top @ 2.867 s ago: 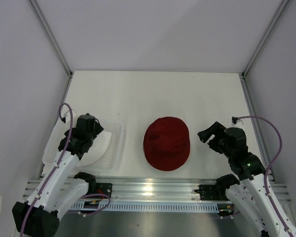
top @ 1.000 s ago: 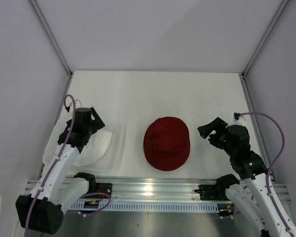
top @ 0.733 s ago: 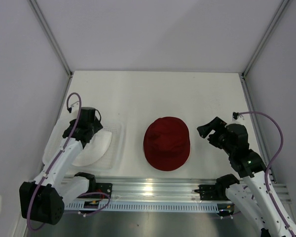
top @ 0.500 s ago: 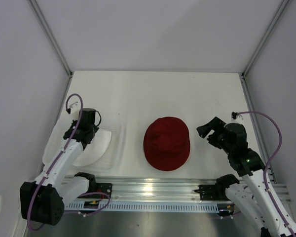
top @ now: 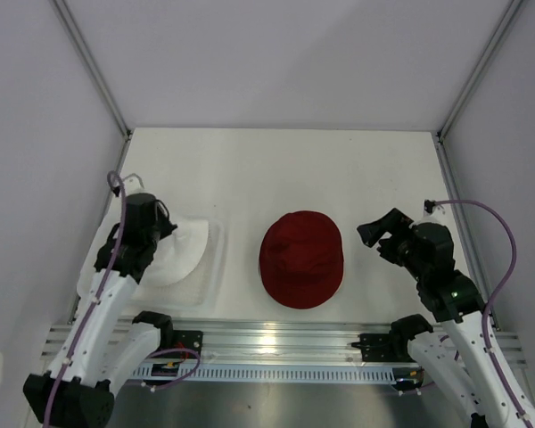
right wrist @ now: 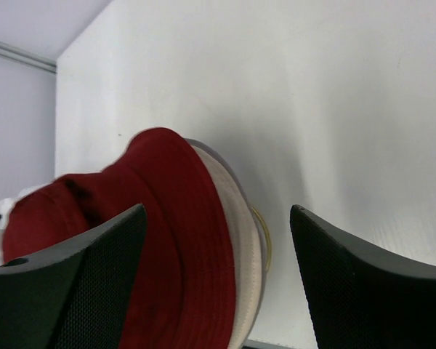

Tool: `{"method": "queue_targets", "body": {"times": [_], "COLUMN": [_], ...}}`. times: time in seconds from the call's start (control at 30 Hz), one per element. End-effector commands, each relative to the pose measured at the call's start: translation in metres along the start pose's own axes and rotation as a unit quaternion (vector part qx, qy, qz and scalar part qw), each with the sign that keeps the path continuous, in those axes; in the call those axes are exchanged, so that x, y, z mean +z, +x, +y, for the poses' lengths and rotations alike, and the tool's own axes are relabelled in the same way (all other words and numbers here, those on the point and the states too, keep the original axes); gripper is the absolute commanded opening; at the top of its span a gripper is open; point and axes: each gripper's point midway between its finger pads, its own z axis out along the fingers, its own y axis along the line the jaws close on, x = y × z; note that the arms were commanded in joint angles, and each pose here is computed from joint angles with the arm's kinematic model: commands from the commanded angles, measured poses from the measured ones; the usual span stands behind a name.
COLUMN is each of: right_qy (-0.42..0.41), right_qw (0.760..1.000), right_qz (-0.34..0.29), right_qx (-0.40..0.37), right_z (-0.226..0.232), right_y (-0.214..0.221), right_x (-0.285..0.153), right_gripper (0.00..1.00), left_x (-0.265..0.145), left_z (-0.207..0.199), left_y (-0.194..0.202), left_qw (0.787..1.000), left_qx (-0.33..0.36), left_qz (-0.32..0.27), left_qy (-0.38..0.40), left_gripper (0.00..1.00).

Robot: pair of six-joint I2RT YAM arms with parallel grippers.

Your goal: Stack the hats

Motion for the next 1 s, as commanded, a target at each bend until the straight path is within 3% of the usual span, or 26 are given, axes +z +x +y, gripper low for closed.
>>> {"method": "queue_targets", "body": {"times": [0.0,0.17,0.3,0.4,0.57,0.63,0.77,0.97], "right_qy": [-0.06,-0.136,-0.192,-0.239,-0.329,-0.343,-0.351,-0.371], "right_qw": [0.997,0.989,0.978,0.968,0.942,0.937,0.931,0.92], "right_qz": [-0.048,-0.065,-0.081,-0.073,-0.026,-0.022,-0.019,0.034], "right_qx": [-0.015,-0.008,0.006,0.015,0.056,0.067,0.095,0.121], "right_z": [0.039,0.082,0.114,0.139,0.174,0.177,0.174,0.174], "right_y": [-0.037,-0.059,-0.078,-0.085,-0.077,-0.076,-0.07,-0.049], "right_x": [-0.02,-0.04,-0.057,-0.07,-0.091,-0.096,-0.103,-0.1], "right_gripper": [0.84,0.85,0.85,0.86,0.9,0.91,0.91,0.92], "left_x": [-0.062,-0.126,-0.181,-0.206,-0.236,-0.236,-0.259,-0.267], "left_z": [-0.051,-0.094,-0.141,-0.168,-0.21,-0.223,-0.25,-0.283], "left_y": [-0.052,-0.063,-0.065,-0.065,-0.066,-0.065,-0.064,-0.046], "left_qw": [0.987,0.953,0.899,0.871,0.831,0.827,0.797,0.788], "left_qx": [0.024,0.04,0.042,0.06,0.076,0.076,0.081,0.102], "left_qz": [-0.039,-0.026,-0.024,-0.018,-0.009,0.001,0.007,0.033], "left_qy": [0.154,0.299,0.435,0.487,0.551,0.557,0.598,0.607], "left_gripper": [0.01,0.01,0.01,0.01,0.01,0.01,0.01,0.01]}}
